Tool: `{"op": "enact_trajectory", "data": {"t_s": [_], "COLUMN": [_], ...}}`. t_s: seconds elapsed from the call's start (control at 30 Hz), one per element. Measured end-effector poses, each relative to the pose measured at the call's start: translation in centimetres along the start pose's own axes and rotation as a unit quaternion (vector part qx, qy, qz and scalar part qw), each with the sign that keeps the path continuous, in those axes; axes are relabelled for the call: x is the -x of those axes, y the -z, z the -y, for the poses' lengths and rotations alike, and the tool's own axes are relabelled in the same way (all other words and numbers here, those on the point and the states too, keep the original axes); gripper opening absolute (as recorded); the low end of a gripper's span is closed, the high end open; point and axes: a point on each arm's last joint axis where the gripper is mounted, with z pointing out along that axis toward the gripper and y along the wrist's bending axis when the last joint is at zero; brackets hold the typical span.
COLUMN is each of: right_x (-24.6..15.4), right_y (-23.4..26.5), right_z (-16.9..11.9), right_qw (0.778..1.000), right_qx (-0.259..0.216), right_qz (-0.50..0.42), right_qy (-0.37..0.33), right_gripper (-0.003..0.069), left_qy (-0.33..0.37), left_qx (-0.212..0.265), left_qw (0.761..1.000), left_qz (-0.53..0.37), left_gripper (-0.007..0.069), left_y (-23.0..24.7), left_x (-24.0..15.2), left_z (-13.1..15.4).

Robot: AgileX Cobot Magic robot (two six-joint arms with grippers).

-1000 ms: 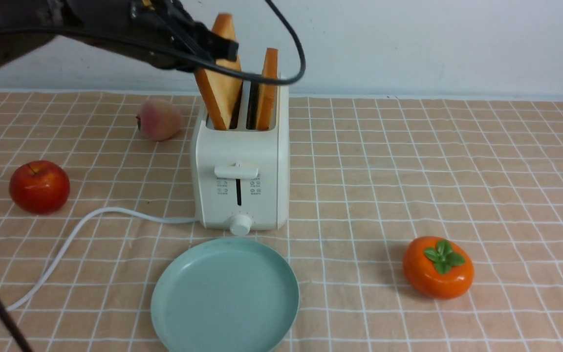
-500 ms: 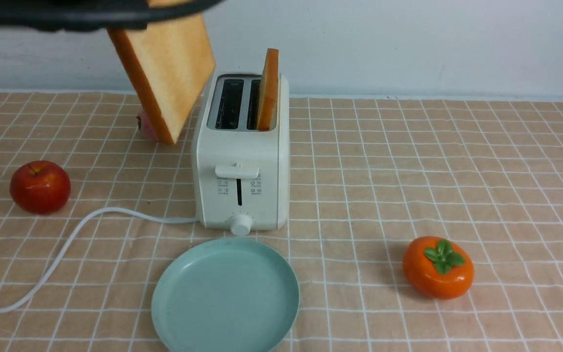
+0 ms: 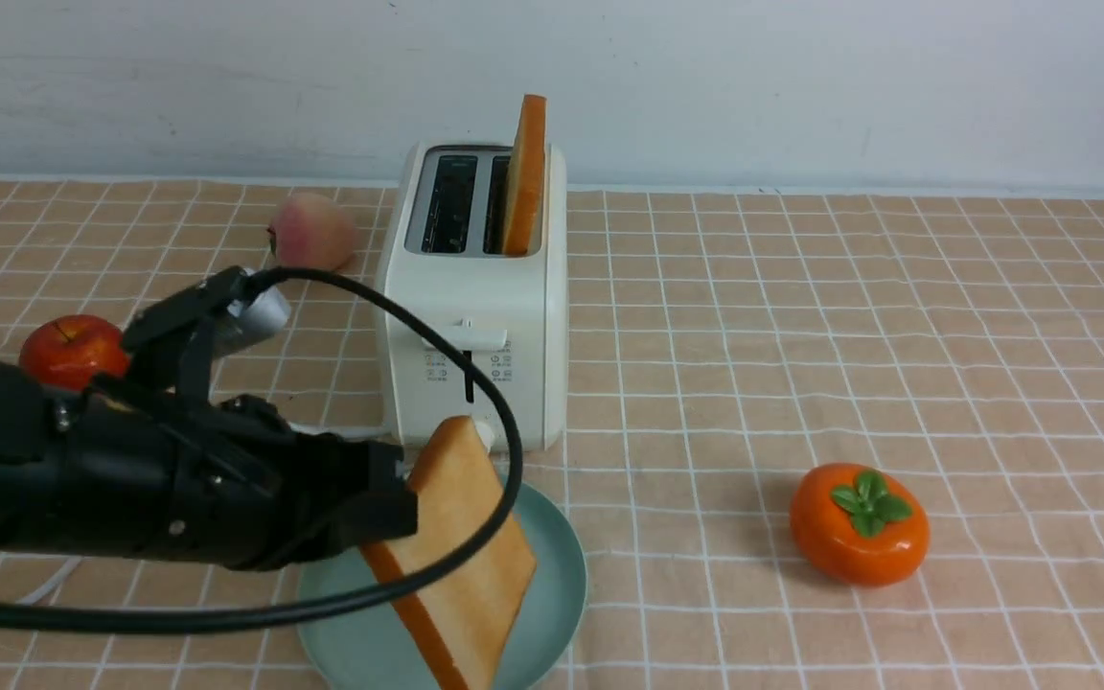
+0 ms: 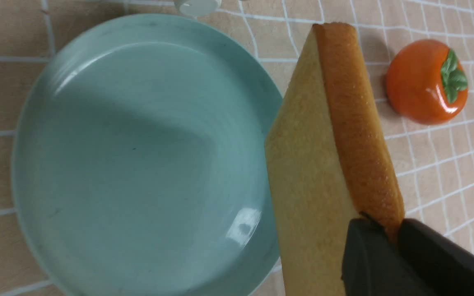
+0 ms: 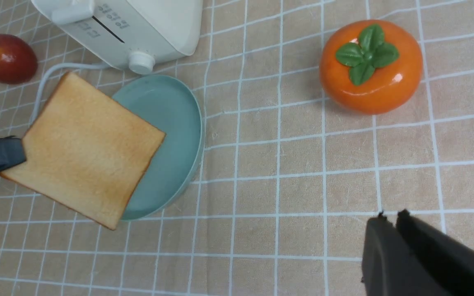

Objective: Take toasted bread from bread machine on light coffee tablecloth place on plate.
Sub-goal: 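Place the slice of bread on the plate with the left gripper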

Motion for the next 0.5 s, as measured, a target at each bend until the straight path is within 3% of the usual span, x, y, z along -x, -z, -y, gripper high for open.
{"op": "enact_trajectory", "data": {"t_s": [0.27,0.5], "right_x": [0.1,0.2], "right_y": [0.0,0.0], "right_z": [0.0,0.0], "right_qw": [1.0,1.0], "right_qx": [-0.001,-0.001], "right_qz": [0.006,0.01], "right_qy": [0.001,0.001], "right_gripper": [0.0054,0.0063], "left_qy": [-0.022,-0.019], "left_qx": [-0.008,0.029], "left_qw": [1.0,0.999], "left_qz": [0.009,0.021], "left_gripper": [0.0067,0.024], "left_y": [-1.9,-3.4], "left_x": [0.5,0.9], "left_z": [-0.7,-2.1]}}
